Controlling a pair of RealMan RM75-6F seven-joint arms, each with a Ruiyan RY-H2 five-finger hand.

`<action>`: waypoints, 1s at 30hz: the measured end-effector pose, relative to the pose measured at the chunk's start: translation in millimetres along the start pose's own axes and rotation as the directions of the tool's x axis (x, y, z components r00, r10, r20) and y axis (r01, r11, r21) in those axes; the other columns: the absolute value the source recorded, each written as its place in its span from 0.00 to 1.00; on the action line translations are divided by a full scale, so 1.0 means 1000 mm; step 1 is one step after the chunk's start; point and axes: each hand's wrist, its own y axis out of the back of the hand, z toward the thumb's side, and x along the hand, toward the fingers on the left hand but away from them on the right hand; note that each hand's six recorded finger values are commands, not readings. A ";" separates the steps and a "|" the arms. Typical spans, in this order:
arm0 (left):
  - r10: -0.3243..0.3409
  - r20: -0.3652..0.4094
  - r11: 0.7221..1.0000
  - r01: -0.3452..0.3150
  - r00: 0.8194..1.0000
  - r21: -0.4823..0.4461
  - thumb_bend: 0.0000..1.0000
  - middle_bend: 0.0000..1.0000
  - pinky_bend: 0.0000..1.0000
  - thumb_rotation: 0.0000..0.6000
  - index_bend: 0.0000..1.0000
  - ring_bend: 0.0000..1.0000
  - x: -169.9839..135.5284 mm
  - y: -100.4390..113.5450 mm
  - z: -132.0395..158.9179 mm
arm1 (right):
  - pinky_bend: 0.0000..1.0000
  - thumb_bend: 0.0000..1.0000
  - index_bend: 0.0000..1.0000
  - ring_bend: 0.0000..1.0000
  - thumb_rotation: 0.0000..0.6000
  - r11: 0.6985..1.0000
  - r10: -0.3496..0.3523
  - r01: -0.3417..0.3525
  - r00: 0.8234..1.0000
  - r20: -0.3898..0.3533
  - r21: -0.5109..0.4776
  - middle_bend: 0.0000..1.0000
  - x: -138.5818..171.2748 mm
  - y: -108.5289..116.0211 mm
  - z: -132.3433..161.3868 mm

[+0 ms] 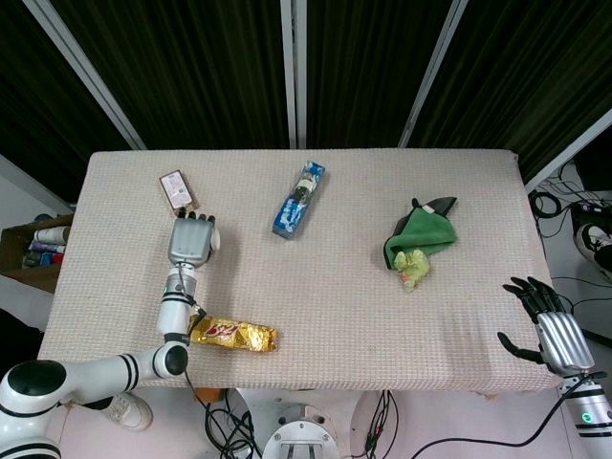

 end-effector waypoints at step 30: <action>0.059 -0.040 0.606 -0.067 0.997 -0.792 0.22 0.19 0.16 1.00 0.21 0.12 -0.016 -0.035 -0.056 | 0.08 0.21 0.17 0.01 1.00 1.000 -0.005 0.005 1.000 -0.013 0.013 0.12 0.000 0.002 0.008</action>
